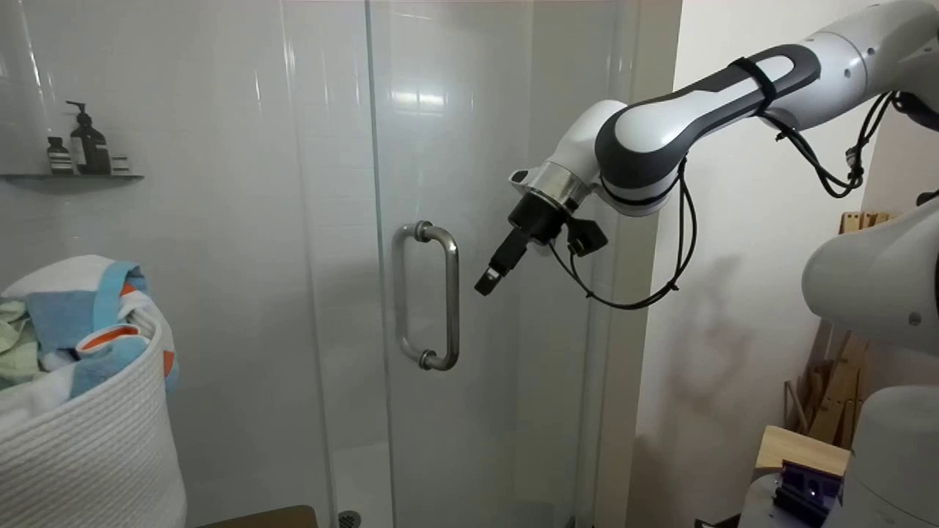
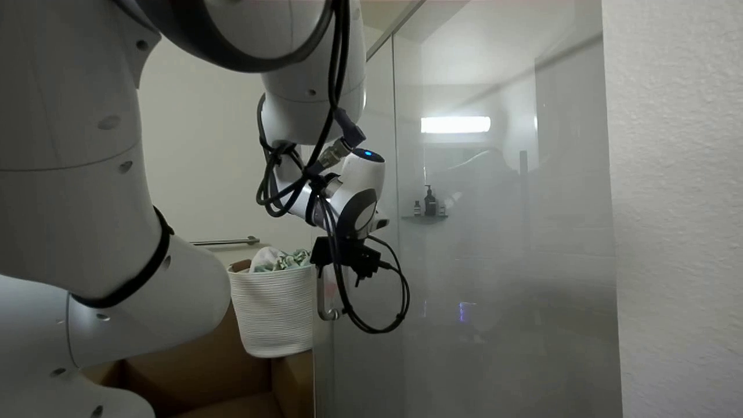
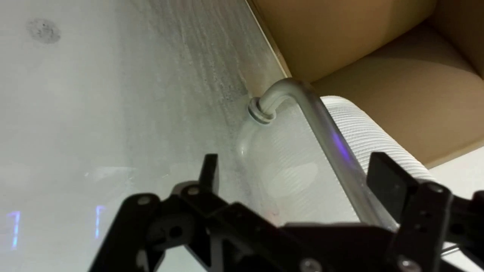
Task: Open the door
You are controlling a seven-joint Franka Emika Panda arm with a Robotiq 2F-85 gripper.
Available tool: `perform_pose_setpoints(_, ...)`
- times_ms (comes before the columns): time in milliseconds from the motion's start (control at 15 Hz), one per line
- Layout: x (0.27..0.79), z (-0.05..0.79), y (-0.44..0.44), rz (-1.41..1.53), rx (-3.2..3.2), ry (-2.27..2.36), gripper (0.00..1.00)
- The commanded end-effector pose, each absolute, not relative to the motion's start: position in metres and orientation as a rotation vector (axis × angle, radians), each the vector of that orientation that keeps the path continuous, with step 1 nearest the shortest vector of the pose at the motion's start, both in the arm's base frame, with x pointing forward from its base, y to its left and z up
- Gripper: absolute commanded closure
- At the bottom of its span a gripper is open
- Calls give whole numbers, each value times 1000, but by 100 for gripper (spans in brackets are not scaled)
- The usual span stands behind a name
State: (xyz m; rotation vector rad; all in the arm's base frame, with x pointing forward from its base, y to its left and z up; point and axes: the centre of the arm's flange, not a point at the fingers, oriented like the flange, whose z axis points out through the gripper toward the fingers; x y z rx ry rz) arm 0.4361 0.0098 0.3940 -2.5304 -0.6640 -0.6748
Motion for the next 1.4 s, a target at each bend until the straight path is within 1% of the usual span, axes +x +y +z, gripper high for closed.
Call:
perform_pose_setpoints(0,419,413,32,-520,-2630,-596,0)
perform_pose_setpoints(267,422,418,68,-284,-2751,-472,0)
perform_pose_setpoints(733,426,449,139,-20,-3019,-283,0)
perform_pose_setpoints(1000,419,476,167,64,-3193,-151,0)
perform_pose_setpoints(1333,404,518,182,69,-3386,39,0)
